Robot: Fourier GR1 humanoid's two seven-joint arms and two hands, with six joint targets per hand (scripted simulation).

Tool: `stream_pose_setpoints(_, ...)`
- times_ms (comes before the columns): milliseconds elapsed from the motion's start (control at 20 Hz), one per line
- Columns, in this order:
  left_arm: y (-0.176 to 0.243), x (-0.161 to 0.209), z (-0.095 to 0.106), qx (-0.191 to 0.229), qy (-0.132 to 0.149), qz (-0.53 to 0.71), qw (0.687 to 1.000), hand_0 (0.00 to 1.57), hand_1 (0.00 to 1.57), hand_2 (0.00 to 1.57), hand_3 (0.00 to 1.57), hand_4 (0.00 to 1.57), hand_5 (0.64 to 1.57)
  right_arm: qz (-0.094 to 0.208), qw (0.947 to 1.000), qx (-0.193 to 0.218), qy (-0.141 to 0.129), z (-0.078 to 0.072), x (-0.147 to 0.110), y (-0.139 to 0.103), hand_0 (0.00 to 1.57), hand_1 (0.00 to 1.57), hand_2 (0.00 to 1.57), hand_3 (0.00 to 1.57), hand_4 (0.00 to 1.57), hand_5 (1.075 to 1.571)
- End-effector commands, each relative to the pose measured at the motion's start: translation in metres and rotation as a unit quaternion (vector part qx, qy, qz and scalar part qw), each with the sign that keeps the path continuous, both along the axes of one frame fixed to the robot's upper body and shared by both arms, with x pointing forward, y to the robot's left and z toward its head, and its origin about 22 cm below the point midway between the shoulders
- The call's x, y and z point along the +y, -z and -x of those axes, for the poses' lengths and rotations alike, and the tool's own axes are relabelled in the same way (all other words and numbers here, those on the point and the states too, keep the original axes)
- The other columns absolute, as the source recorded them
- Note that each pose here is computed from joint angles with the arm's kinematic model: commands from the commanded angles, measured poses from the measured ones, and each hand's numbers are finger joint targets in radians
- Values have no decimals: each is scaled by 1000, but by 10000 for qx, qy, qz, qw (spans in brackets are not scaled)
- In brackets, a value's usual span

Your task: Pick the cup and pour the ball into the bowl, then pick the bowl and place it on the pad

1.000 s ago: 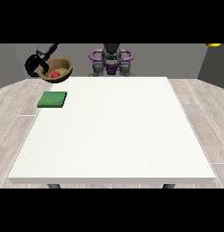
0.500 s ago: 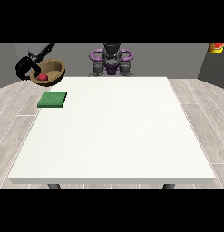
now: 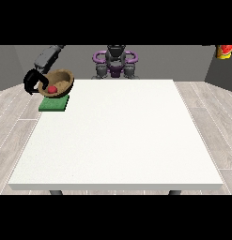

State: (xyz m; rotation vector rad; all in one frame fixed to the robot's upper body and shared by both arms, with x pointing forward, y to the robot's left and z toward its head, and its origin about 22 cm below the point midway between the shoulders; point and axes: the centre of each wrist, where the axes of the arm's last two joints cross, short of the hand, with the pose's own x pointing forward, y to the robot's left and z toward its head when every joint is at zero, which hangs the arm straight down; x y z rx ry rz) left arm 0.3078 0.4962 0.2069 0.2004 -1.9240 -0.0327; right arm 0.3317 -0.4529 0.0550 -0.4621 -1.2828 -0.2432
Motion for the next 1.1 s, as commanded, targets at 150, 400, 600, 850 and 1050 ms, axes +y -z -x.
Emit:
stream_pose_setpoints(150,-25,20,13,-51,-144,-60,9999,0,0,0,0,1192,1561,-500,9976,-137,469,6,-18,0,1571,1571,1571,875,710,1571)
stream_pose_setpoints(400,-5,21,14,-61,-23,73,10000,0,0,0,0,1195,1561,1,9954,-124,949,12,-36,-17,1571,1571,1571,977,0,1554)
stream_pose_setpoints(600,2,22,14,7,-235,58,9997,0,0,0,0,1190,1562,-148,9954,-284,903,6,-20,0,1487,1487,1398,802,0,1544)
stream_pose_setpoints(850,-21,32,19,-244,-211,-38,9995,0,0,0,0,1187,1564,-426,9935,-629,849,-15,-5,-13,1451,1451,1383,753,0,1540)
stream_pose_setpoints(1050,-35,19,16,-398,88,-150,9991,0,0,0,0,1190,1566,-100,9898,-809,1171,-9,-16,-9,1259,1259,1353,911,115,1529)
